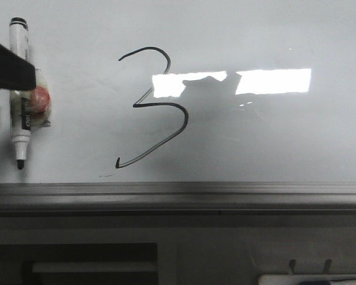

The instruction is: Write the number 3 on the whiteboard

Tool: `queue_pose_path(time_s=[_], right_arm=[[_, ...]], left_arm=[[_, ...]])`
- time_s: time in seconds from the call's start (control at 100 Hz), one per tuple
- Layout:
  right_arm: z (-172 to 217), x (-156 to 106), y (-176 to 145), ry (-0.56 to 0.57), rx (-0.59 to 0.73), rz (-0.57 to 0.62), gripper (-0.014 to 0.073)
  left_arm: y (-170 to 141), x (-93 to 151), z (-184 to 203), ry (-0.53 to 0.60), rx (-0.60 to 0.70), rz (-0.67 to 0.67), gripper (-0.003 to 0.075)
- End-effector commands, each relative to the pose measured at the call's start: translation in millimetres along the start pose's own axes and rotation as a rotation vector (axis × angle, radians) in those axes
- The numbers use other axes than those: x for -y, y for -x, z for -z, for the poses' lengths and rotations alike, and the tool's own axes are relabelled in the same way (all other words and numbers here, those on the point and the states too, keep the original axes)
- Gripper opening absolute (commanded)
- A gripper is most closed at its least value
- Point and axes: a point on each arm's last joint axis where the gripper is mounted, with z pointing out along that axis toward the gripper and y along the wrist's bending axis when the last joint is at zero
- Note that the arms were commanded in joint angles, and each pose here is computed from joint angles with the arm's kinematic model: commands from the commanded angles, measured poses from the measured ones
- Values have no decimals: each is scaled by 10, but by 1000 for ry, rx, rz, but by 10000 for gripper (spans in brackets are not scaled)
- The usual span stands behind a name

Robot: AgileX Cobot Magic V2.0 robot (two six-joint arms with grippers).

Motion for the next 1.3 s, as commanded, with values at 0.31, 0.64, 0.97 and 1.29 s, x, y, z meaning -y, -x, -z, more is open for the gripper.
queue_pose_path(time_s=[0.31, 0.64, 0.97, 1.29], right_arm=[[567, 81, 201, -80, 319, -24, -41], [876, -99, -451, -134, 621, -34, -41], [923, -311, -1267, -121, 596, -53, -41], [929, -366, -1473, -105, 617, -111, -41]], left_arm=[[367, 128, 663, -164, 327, -199, -21], [231, 47, 1027, -240, 440, -335, -21], [-43, -92, 1117, -277, 441, -375, -21], [-86, -88, 1108, -292, 413, -398, -20]])
